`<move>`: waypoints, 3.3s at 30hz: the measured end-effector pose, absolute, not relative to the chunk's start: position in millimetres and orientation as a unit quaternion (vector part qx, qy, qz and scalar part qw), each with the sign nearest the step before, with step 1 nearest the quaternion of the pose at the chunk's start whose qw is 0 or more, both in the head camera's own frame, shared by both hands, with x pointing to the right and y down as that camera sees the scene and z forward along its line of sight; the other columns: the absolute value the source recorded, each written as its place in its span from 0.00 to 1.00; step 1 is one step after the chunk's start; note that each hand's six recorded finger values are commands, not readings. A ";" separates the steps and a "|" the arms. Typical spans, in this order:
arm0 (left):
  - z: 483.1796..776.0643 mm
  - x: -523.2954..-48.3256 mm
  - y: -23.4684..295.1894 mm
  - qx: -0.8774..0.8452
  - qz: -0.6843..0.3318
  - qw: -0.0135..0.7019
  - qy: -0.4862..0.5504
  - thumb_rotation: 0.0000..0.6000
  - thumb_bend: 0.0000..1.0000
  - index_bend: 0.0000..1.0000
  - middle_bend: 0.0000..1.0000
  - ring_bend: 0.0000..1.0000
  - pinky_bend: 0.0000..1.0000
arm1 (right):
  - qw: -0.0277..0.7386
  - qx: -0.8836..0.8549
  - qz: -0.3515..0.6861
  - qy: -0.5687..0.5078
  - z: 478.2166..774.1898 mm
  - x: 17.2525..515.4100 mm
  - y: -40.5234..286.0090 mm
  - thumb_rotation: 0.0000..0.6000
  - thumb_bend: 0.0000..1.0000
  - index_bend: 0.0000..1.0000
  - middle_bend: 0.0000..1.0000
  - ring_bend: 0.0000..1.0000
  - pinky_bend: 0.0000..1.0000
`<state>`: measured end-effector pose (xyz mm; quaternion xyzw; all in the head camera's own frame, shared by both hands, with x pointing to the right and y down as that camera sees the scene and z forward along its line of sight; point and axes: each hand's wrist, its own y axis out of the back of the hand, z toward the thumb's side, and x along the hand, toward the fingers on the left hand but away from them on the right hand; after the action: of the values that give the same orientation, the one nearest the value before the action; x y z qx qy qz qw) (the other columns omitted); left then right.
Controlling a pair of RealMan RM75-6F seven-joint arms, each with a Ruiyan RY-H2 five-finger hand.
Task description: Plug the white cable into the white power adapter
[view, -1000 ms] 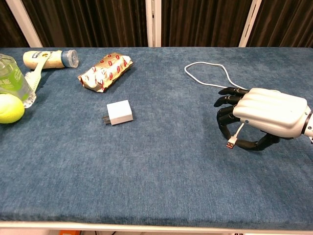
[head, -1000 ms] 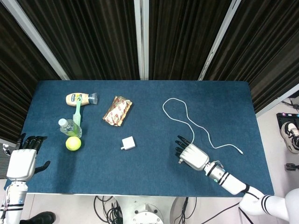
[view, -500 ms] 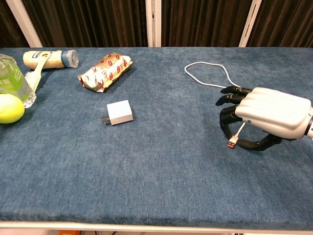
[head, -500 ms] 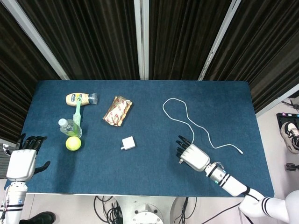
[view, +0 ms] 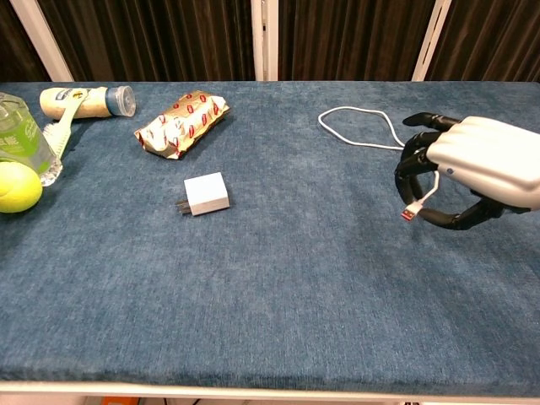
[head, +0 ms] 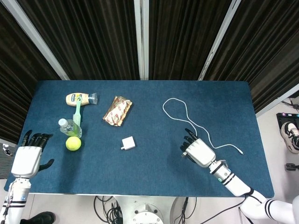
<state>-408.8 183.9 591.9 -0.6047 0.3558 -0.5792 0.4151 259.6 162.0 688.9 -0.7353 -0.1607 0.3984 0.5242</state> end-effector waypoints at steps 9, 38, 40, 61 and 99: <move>600.3 -367.2 159.2 -0.638 -0.546 0.453 0.300 1.00 0.14 0.18 0.19 0.14 0.06 | 0.519 -0.727 0.410 -0.183 682.0 272.2 157.2 1.00 0.35 0.64 0.54 0.28 0.01; 732.9 -187.3 117.0 -0.761 -0.534 0.344 0.130 1.00 0.16 0.23 0.22 0.14 0.14 | 0.538 -0.675 0.424 -0.274 631.1 308.3 107.1 1.00 0.35 0.64 0.53 0.29 0.01; 734.1 -179.7 119.2 -0.765 -0.530 0.346 0.123 0.99 0.16 0.24 0.22 0.14 0.13 | 0.537 -0.675 0.424 -0.275 631.8 309.4 107.9 1.00 0.35 0.65 0.53 0.29 0.01; 718.8 -159.1 125.9 -0.772 -0.495 0.382 0.109 1.00 0.16 0.30 0.27 0.14 0.13 | 0.529 -0.673 0.430 -0.288 632.3 319.5 110.4 1.00 0.35 0.65 0.53 0.29 0.01; 724.5 -145.1 121.1 -0.782 -0.472 0.388 0.121 0.83 0.27 0.42 0.40 0.25 0.16 | 0.522 -0.670 0.436 -0.298 632.3 322.6 113.9 1.00 0.35 0.66 0.54 0.30 0.01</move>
<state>-145.1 121.1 724.5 -0.7823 0.1206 -0.4722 0.3881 322.6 113.9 632.3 -0.6700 -0.2980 0.4358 0.5220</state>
